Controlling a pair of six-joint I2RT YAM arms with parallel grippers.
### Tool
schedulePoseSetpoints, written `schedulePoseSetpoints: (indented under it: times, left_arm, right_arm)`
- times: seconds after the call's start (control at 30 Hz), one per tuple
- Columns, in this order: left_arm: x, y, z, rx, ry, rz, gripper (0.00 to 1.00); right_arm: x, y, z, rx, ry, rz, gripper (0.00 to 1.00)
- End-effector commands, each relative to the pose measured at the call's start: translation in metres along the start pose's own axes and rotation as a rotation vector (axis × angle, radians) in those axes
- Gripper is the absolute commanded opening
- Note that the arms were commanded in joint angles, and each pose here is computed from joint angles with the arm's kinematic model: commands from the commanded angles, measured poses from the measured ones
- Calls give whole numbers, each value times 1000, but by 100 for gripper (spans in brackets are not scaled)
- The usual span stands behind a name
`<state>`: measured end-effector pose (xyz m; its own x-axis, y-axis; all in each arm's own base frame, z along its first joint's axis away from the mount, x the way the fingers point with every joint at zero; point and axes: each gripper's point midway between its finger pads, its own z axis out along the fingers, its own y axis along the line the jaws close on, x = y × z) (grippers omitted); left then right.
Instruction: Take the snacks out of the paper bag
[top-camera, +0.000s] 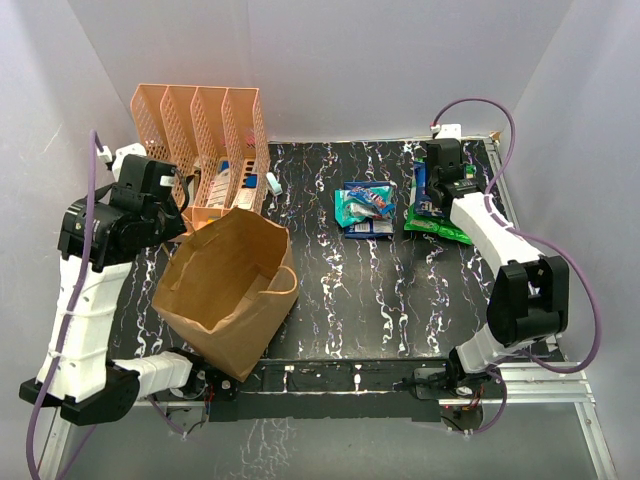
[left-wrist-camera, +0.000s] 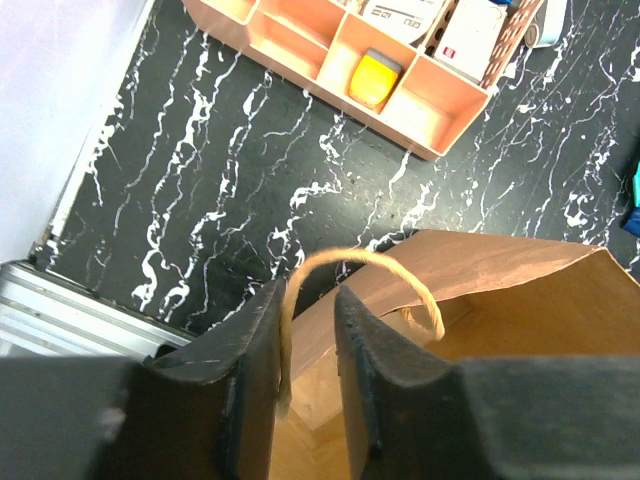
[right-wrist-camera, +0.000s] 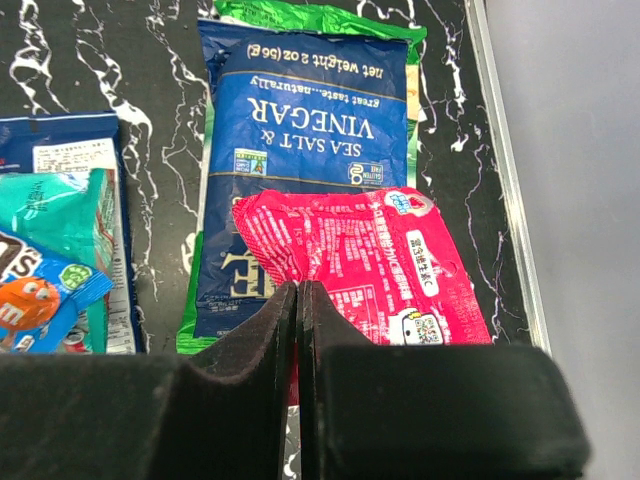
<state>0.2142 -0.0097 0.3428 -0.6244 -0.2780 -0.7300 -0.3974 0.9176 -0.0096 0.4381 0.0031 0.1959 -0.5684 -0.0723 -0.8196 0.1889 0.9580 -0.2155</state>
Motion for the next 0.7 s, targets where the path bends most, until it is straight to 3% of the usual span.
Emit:
schedulePoseSetpoints:
  times: [0.0,0.17,0.23,0.4,0.47,0.6,0.67]
  left_arm:
    - [-7,4,-16,45,-35,-27,44]
    - [-4,-5,-36,165,-29,-83,63]
    - [-6,-8,-43,202,-35,-88,76]
    - [-16,-10,-57,252,-70,-97,92]
    - [-23,-11,-64,280,-90,-104,98]
    - [-32,-12,-78,325,-127,-118,98]
    - [-34,-9,-84,334,-146,-130,98]
  right_arm:
    - [-29,-7,13,27,-88,51,7]
    - [-24,-5,41,24,-71,58,7]
    - [-23,-1,50,13,-74,56,7]
    - [-14,12,63,-36,-54,46,11]
    - [-9,13,61,-37,-47,49,25]
    - [-6,16,48,-88,-45,47,63]
    - [-8,17,36,-114,-45,51,69]
